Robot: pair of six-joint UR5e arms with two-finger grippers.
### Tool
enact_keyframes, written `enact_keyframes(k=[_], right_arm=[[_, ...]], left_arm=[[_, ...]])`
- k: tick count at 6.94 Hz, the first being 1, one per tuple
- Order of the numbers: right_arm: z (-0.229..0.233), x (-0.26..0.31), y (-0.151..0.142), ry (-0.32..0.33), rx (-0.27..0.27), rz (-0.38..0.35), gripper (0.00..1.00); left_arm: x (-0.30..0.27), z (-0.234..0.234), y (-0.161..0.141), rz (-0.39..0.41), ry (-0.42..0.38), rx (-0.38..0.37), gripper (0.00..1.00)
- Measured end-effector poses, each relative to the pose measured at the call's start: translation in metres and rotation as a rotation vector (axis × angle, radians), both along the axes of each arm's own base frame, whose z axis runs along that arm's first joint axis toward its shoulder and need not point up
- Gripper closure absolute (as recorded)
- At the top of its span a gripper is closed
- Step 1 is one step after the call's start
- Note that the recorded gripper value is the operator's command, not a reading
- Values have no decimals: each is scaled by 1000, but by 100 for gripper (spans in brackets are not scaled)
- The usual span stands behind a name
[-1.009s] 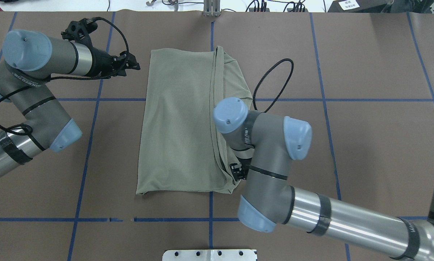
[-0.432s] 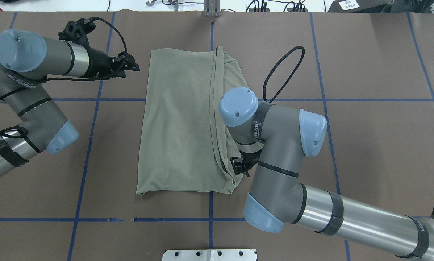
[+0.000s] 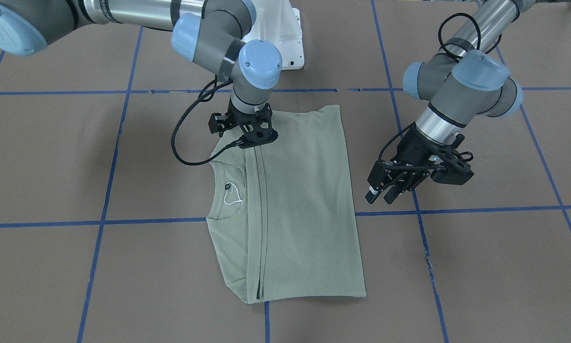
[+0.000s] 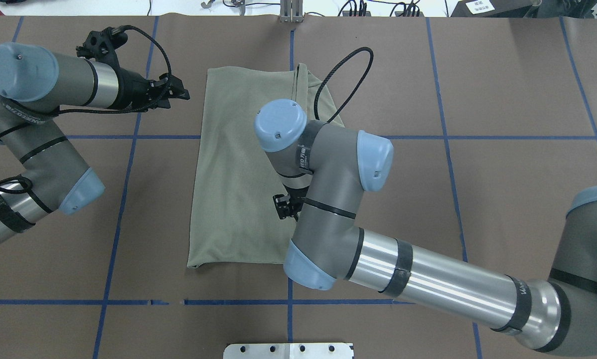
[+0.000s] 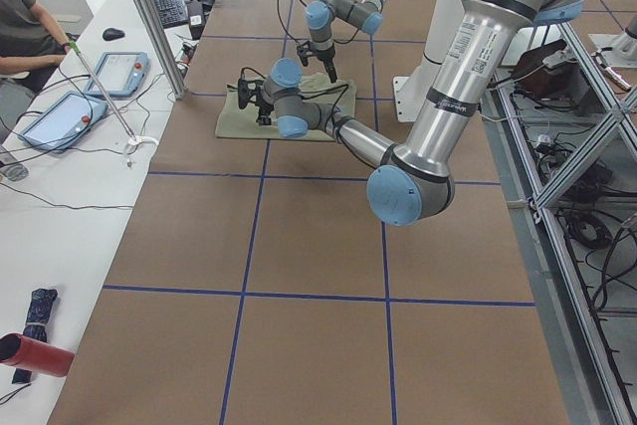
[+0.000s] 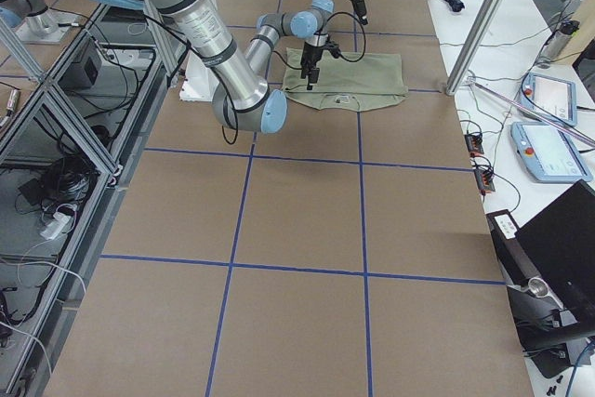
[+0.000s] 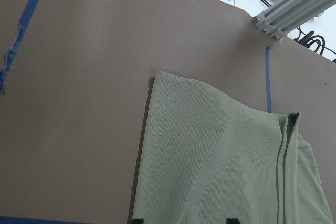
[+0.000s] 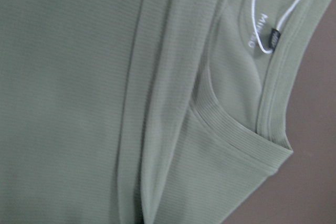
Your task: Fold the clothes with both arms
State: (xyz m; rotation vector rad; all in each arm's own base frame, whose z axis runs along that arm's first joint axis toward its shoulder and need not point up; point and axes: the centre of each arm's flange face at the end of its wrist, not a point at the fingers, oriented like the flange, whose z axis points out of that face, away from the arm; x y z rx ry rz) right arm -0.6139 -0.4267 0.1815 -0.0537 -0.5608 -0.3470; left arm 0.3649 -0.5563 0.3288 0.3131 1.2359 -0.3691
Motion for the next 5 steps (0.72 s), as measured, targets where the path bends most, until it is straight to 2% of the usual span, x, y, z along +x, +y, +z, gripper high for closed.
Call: enact_keyframes(k=[2,5], right_arm=[[-2,-23,-13,3,0,4,0],[15,-34,-17,36,-15,3,0]], left_arm=[[1,1,0,1,-1,-1,37],[1,2,0,2,-3,-4,36]])
